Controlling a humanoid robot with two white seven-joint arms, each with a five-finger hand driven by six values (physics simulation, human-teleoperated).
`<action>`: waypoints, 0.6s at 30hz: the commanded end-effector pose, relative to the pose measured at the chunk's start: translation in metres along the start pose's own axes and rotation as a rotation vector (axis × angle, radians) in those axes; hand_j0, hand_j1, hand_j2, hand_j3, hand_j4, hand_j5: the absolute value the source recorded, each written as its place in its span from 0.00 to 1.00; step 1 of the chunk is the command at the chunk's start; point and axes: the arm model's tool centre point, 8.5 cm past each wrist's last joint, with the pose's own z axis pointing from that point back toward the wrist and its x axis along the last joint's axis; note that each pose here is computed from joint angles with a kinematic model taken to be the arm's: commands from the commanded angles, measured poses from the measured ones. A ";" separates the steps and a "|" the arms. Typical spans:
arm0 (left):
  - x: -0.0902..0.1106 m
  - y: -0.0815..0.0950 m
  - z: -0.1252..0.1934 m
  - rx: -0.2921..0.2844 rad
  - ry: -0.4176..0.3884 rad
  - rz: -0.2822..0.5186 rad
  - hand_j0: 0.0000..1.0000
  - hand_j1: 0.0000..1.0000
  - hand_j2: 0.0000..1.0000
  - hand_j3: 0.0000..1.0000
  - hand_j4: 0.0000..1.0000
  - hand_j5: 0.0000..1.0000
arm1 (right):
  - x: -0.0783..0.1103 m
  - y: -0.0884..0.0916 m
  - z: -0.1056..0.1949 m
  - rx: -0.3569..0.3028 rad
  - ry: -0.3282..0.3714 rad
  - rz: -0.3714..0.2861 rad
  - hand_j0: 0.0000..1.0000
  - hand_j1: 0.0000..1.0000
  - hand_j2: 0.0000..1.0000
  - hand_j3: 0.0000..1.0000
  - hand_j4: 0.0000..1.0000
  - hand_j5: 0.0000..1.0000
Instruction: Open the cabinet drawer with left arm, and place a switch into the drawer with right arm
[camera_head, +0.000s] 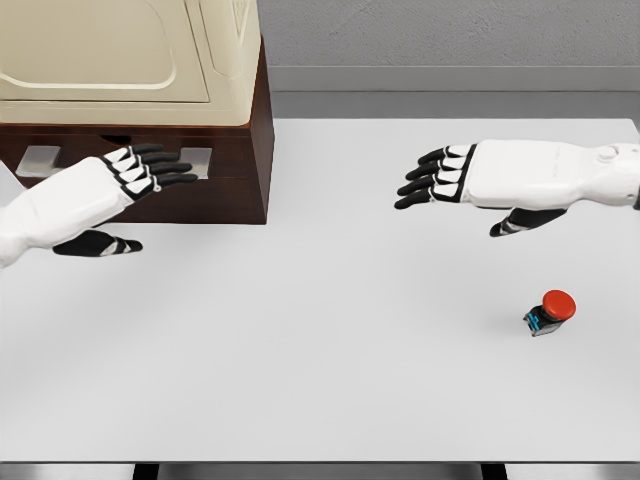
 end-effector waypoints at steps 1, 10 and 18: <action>0.000 0.000 0.000 0.002 0.000 0.005 1.00 1.00 1.00 1.00 1.00 1.00 | 0.000 0.000 0.000 -0.003 0.000 -0.006 1.00 1.00 1.00 1.00 1.00 1.00; -0.006 0.024 0.012 0.020 0.001 0.015 1.00 1.00 1.00 1.00 1.00 1.00 | -0.011 -0.025 0.110 0.092 0.280 0.060 1.00 1.00 1.00 1.00 1.00 1.00; -0.010 0.020 0.019 0.017 -0.017 0.155 1.00 1.00 1.00 1.00 1.00 1.00 | -0.012 -0.004 0.100 0.147 0.254 0.022 1.00 1.00 1.00 1.00 1.00 1.00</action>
